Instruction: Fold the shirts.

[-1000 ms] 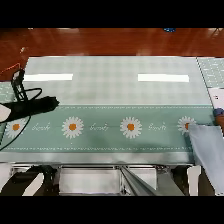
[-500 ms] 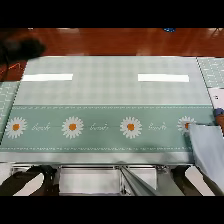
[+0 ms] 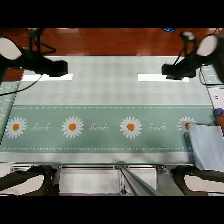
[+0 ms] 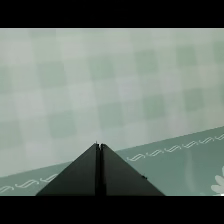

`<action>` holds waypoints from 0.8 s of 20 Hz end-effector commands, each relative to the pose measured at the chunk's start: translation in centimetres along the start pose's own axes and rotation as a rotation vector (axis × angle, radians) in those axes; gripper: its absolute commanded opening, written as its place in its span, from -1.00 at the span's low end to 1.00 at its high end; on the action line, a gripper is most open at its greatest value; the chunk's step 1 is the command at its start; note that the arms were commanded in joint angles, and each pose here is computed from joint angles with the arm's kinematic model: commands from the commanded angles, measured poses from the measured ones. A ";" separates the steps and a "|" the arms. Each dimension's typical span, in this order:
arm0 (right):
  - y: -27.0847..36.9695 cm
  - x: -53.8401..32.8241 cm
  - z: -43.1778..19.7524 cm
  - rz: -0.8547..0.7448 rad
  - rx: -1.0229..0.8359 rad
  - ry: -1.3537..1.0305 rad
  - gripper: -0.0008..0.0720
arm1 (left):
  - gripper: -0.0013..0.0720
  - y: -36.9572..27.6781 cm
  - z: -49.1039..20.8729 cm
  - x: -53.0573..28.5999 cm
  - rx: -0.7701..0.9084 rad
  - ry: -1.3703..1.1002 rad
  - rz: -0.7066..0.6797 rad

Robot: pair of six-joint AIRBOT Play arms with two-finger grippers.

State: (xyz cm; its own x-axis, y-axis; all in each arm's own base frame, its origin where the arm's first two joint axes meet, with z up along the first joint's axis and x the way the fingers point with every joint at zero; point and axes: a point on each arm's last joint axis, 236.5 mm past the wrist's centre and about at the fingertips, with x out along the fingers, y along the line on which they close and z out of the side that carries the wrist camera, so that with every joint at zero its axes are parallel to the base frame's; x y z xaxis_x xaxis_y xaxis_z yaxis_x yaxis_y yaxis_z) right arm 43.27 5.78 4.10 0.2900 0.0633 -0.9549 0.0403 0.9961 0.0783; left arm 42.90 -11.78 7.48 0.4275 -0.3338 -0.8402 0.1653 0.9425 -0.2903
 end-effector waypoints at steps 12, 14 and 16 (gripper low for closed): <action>-0.9 2.6 -1.8 -0.124 -0.038 0.105 -0.90 | -0.91 1.8 -2.9 2.8 -0.059 0.100 0.034; -0.9 2.6 -1.8 -0.124 -0.038 0.105 -0.90 | -0.91 1.9 -3.0 3.1 -0.061 0.105 0.034; -0.9 2.6 -1.8 -0.124 -0.038 0.105 -0.90 | -0.91 2.0 -3.0 3.2 -0.062 0.109 0.035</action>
State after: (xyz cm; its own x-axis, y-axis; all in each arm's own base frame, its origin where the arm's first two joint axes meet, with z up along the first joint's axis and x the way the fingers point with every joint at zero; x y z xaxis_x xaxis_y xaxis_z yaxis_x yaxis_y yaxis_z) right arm 42.26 5.11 1.06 0.1849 -0.0559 -0.9812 0.0329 0.9982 -0.0506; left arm 41.89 -11.00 3.07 0.3371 -0.3018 -0.8918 0.0982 0.9533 -0.2855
